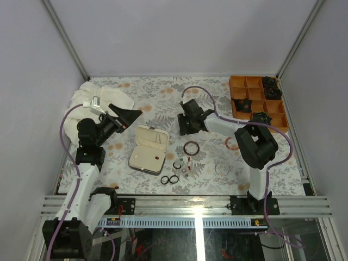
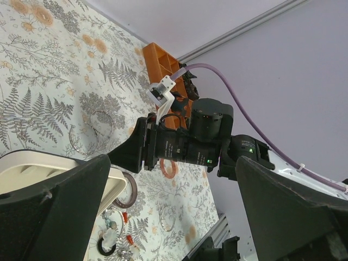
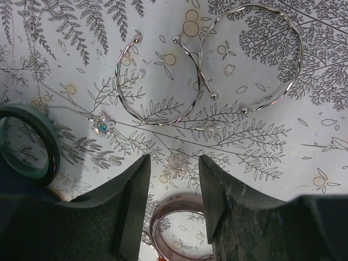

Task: Organize the mixed jewelry
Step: Pick up the jewelry from the center of the board.

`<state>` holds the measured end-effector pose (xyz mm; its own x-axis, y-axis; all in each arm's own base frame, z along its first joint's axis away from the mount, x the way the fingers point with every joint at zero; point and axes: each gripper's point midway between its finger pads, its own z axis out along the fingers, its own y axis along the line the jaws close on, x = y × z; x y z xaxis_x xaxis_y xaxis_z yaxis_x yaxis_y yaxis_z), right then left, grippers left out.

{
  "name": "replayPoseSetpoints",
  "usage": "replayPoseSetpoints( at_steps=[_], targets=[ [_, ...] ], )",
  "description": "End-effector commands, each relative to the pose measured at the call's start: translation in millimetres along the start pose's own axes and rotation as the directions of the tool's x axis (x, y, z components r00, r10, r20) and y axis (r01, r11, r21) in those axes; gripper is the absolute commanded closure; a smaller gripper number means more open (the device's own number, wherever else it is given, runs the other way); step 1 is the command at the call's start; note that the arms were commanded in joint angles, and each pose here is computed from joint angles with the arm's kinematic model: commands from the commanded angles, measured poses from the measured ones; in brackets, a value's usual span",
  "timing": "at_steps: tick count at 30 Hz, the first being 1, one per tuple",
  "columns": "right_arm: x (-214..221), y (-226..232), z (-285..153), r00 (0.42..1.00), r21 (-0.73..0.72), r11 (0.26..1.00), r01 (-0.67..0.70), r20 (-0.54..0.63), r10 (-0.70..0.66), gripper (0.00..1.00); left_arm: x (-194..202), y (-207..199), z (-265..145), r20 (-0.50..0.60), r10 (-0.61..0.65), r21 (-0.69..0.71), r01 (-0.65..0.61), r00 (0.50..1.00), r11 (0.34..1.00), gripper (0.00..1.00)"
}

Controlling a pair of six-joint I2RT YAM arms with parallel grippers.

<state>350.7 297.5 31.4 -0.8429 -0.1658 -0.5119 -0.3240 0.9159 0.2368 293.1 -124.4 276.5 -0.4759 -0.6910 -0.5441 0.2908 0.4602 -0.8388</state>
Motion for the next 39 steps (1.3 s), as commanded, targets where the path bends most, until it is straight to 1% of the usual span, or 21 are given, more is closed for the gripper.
replayPoseSetpoints(
  at_steps=[1,8,9,11,21,39],
  targets=[
    [-21.4,3.9,-4.5,0.998,-0.048,0.999,-0.020,0.054,0.022,0.53,-3.6,-7.1,-0.8,0.016,0.023,0.041,-0.023,1.000,0.999,0.00],
    [-17.8,3.8,0.0,0.998,-0.079,0.996,-0.038,0.037,0.041,0.59,-3.5,-5.0,0.2,0.017,0.017,0.041,-0.017,1.000,0.999,0.00],
    [-16.8,4.5,0.4,0.999,-0.084,0.996,-0.039,0.033,0.042,0.63,-2.9,-4.4,0.1,0.015,0.015,0.040,-0.016,1.000,0.999,0.00],
    [-13.8,4.9,1.2,0.999,-0.092,0.995,-0.042,0.022,0.044,0.65,-2.7,-4.6,0.1,0.015,0.015,0.041,-0.015,1.000,0.999,0.00],
    [-2.4,2.3,-2.7,0.999,-0.089,0.995,-0.048,-0.005,0.047,0.62,-1.1,-3.8,-0.4,0.011,0.010,0.043,-0.010,1.000,0.999,0.00],
    [8.4,1.6,5.2,0.998,-0.094,0.994,-0.055,-0.044,0.051,0.63,-1.3,-2.2,-0.3,0.014,0.005,0.043,-0.005,1.000,0.999,0.00]
  ],
)
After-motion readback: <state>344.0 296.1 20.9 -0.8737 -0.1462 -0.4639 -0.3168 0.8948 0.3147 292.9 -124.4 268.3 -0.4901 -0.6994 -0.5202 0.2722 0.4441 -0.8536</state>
